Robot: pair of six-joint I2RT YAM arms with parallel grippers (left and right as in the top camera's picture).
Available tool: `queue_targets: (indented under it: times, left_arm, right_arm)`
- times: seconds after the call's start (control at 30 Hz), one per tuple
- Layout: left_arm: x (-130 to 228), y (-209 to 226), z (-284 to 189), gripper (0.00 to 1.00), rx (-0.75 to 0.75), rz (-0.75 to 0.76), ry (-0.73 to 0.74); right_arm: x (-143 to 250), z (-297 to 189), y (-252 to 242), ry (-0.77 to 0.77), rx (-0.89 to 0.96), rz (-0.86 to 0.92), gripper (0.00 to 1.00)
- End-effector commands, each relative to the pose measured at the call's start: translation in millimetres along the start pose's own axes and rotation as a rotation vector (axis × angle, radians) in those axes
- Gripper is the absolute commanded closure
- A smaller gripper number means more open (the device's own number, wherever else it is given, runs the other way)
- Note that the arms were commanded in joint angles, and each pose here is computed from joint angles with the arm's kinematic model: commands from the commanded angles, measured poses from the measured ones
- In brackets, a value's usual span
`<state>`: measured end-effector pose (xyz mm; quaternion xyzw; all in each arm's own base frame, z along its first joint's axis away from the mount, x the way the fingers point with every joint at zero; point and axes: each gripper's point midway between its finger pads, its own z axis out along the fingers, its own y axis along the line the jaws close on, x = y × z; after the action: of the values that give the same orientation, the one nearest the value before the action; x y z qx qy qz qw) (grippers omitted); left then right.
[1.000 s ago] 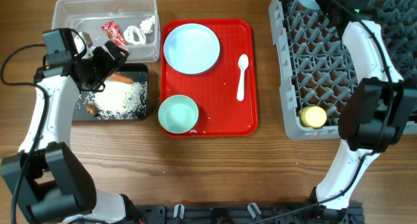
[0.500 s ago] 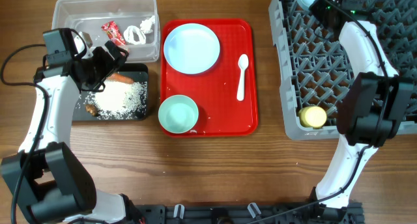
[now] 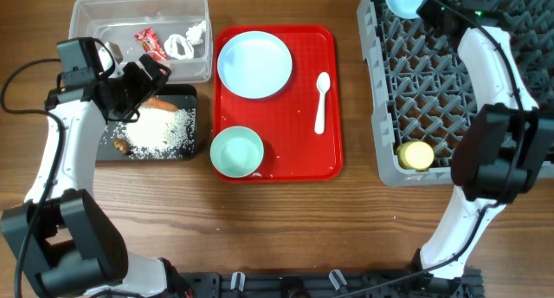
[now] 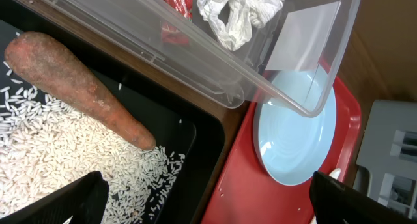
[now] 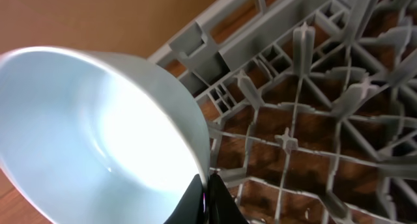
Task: Sort waste into correct bins and load items into the dishwasher rack
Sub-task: 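Lower the light-blue bowl into the rack's back corner and release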
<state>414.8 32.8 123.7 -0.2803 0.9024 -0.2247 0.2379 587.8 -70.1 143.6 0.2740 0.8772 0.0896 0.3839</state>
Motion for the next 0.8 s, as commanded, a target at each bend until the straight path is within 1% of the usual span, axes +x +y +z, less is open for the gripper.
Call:
queue_targets:
  times: [0.0,0.07,0.2,0.3,0.43,0.57,0.77]
  left_arm:
    - [-1.4,-2.6,-4.7,0.00,0.010,0.009,-0.012]
    - [-1.6,-2.7,-4.7,0.00,0.010,0.009,-0.012]
    - [-1.6,-2.7,-4.7,0.00,0.010,0.009,-0.012]
    - [-1.6,-2.7,-4.7,0.00,0.010,0.009,-0.012]
    - [-1.6,-2.7,-4.7,0.00,0.010,0.009,-0.012]
    - [-1.6,-2.7,-4.7,0.00,0.010,0.009,-0.012]
    - [-1.6,-2.7,-4.7,0.00,0.010,0.009,-0.012]
  right_arm:
    - [-34.0,-41.6,1.5,-0.100,0.048,-0.074,0.96]
    - [-41.5,-56.8,-7.1,-0.137,0.140,-0.127,0.96]
    - [-54.3,-90.6,-20.0,-0.237,0.401,-0.264,0.96]
    - [-55.3,-109.8,-16.3,-0.307,0.608,-0.391,0.96]
    - [-43.6,-121.1,12.1,-0.339,0.760,-0.588,0.96]
    - [-39.9,-128.4,24.3,-0.384,0.902,-0.672,0.96]
    - [-39.3,-104.0,24.3,-0.317,1.032,-0.890,0.96]
